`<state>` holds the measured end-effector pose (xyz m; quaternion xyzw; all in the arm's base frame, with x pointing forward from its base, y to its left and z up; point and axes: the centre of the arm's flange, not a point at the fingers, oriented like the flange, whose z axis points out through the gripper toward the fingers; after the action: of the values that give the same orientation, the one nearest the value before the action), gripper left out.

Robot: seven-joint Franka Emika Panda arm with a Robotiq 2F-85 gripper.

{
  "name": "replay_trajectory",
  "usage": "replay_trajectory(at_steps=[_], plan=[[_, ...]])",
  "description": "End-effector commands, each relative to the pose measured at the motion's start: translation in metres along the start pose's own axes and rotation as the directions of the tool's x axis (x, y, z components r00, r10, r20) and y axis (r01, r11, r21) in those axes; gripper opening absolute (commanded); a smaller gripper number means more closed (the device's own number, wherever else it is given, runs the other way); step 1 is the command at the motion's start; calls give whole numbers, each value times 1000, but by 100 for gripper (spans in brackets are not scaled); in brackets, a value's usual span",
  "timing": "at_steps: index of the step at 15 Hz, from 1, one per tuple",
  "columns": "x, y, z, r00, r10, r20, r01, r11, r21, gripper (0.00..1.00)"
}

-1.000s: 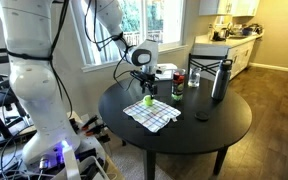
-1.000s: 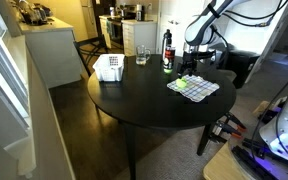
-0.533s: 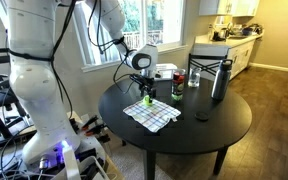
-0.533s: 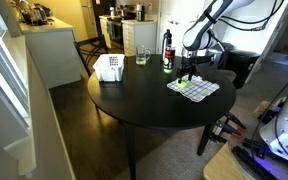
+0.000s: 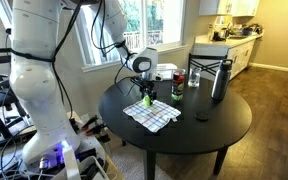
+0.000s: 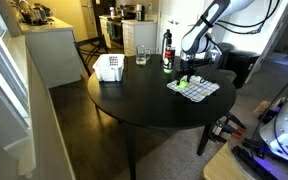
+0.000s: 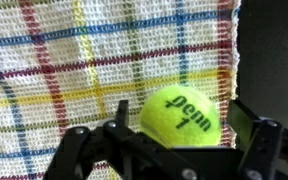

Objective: Place the tennis ball with the other tennis balls

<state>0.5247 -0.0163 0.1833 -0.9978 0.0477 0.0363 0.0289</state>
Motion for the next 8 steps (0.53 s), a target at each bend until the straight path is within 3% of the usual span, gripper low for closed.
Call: replay_trajectory(at_steps=[1, 2, 3, 8], plan=[[4, 0, 7, 1000, -8, -23, 8, 1000, -1, 100], [4, 0, 8, 1000, -12, -27, 12, 1000, -1, 75], [4, 0, 8, 999, -15, -28, 15, 1000, -1, 73], [5, -4, -3, 998, -27, -56, 26, 1000, -11, 43]])
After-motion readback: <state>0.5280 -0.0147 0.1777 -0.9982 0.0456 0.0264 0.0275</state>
